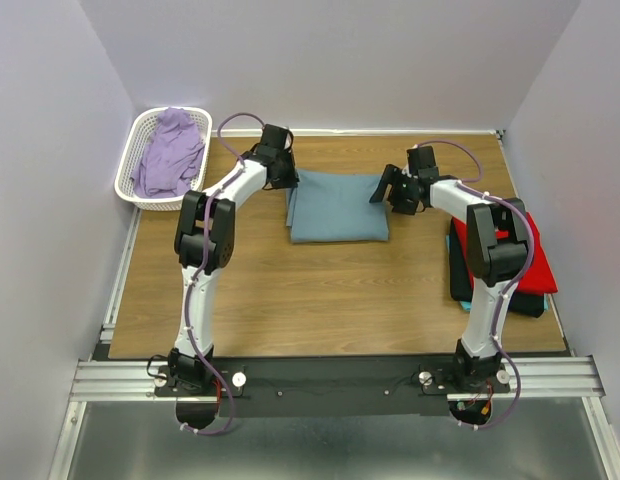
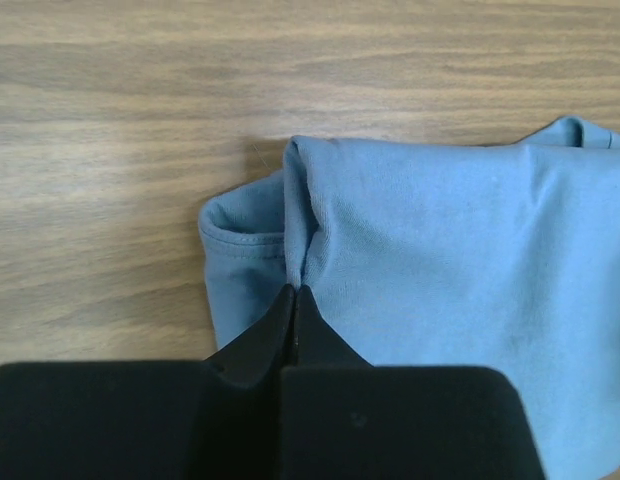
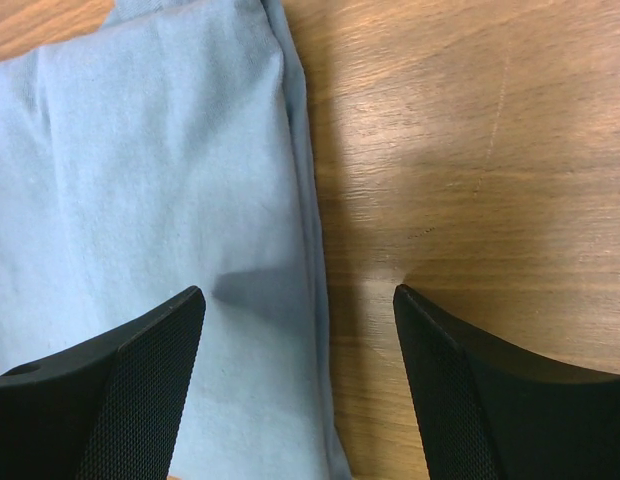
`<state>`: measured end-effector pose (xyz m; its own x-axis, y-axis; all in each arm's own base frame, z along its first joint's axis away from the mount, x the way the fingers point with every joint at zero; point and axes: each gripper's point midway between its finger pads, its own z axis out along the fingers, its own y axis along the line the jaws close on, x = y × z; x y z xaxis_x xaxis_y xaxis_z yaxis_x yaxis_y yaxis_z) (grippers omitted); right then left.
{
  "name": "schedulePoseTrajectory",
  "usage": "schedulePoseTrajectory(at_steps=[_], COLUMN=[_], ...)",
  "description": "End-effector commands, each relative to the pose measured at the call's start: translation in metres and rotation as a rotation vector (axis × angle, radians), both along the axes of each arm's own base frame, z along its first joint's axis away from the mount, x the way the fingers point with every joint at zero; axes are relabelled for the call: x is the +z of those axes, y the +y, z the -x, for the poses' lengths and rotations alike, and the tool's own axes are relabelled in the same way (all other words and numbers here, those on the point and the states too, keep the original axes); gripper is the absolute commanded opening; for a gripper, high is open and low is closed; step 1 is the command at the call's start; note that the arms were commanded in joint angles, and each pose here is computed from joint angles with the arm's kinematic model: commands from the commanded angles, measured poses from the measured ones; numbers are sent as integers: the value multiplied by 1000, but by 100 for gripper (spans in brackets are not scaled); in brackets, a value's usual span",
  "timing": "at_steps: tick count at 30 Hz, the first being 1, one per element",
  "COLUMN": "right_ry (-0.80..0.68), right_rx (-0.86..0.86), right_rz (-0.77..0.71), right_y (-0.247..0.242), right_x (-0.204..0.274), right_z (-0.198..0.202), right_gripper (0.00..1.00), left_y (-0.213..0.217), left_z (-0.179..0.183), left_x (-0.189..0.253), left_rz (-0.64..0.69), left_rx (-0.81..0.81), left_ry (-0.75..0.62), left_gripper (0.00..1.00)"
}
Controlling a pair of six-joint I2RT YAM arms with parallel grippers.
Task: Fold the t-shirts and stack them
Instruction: Neatly place the folded tshirt to the corner
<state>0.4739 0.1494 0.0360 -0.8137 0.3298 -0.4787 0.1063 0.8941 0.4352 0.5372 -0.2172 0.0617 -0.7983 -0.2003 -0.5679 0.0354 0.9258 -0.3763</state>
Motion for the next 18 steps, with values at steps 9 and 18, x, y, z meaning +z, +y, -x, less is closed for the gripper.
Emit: schedulePoseTrajectory(at_steps=[9, 18], right_ry=[134, 142], right_rx=[72, 95], right_rz=[0, 5], right_y=[16, 28], right_x=[-40, -44], right_z=[38, 42], right_gripper=[84, 84], left_y=[26, 6], left_z=[-3, 23], left_x=[38, 66], left_rz=[-57, -67], left_rx=[84, 46], left_ry=[-87, -124], left_gripper=[41, 26])
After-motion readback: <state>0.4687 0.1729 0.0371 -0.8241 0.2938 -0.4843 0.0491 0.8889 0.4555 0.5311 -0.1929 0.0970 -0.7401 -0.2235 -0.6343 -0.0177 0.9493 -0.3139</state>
